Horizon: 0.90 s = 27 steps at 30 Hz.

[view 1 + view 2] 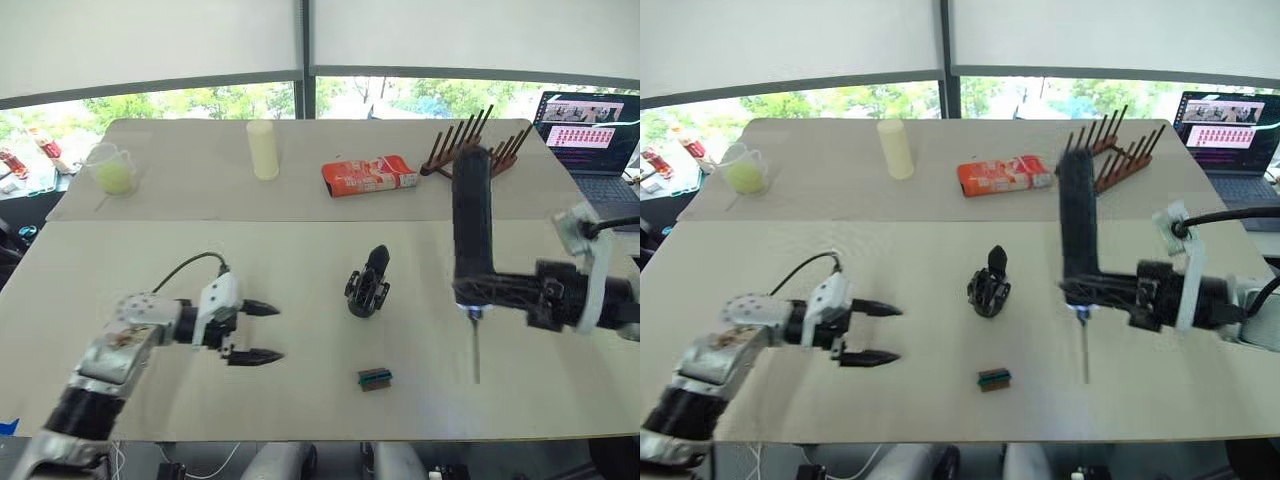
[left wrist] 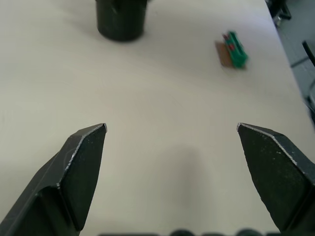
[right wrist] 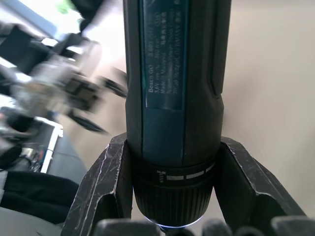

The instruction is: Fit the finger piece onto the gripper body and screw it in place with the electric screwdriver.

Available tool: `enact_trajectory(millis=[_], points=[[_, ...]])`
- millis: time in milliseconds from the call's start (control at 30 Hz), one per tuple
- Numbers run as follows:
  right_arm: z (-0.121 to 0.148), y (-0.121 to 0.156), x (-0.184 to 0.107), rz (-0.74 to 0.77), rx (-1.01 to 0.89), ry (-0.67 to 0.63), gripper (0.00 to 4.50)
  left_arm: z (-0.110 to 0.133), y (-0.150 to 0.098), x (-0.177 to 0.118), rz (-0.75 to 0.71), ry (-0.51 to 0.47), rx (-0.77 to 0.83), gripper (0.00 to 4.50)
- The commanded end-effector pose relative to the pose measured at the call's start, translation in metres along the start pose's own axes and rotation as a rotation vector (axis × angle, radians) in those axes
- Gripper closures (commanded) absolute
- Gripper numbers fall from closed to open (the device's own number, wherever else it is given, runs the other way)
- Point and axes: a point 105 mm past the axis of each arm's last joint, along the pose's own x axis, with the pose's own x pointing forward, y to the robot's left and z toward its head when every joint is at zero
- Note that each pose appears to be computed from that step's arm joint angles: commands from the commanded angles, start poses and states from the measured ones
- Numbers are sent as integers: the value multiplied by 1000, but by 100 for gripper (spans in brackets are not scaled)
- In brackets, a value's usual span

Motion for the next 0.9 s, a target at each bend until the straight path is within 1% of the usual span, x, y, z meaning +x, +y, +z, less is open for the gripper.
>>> enact_trajectory(millis=[33, 133, 200, 233, 267, 300, 333, 367, 400, 433, 467, 500, 567, 667, 733, 800, 900], points=[[-8, -34, -8, -103, 30, 64, 260, 8, -3, -6, 15, -4, 51, 0], [-33, -61, -8, -178, 20, 208, 260, 10, 1, -9, 48, -14, 44, 0], [-41, -73, -9, -197, 1, 262, 260, 12, 3, -8, 62, -15, 52, 0], [-39, -83, -9, -222, -33, 258, 260, 11, 7, -9, 84, -2, 66, 0], [-36, -89, -10, -234, -66, 253, 156, 10, 8, -9, 92, 9, 68, 0], [-33, -92, -11, -239, -89, 250, 129, 9, 9, -10, 97, 17, 68, 0], [-32, -95, -13, -238, -103, 249, 92, 9, 9, -10, 97, 20, 66, 0], [-25, -90, -19, -205, -144, 226, 55, 10, 8, -13, 91, 13, 47, 0], [-18, -81, -32, -148, -274, 211, 19, 12, 7, -20, 80, 14, 22, 0], [-15, -74, -42, -103, -376, 217, 3, 13, 5, -25, 71, 14, 4, 0], [-14, -65, -52, -44, -479, 228, 3, 14, 4, -30, 60, 20, -14, 0], [-13, -63, -65, -41, -548, 239, 3, 16, 1, -41, 53, 31, -27, 0], [-12, -61, -85, -48, -619, 237, 3, 22, -2, -55, 60, 42, -38, 0], [-7, -56, -111, -74, -660, 173, 3, 27, 2, -79, 111, 46, -79, 0], [-3, -57, -121, -114, -686, 138, 3, 29, 8, -89, 135, 39, -97, 0], [-3, -59, -126, -135, -695, 128, 3, 33, 12, -89, 145, 24, -94, 0], [-1, -61, -128, -156, -701, 112, 3, 35, 16, -78, 125, 15, -74, 0]])
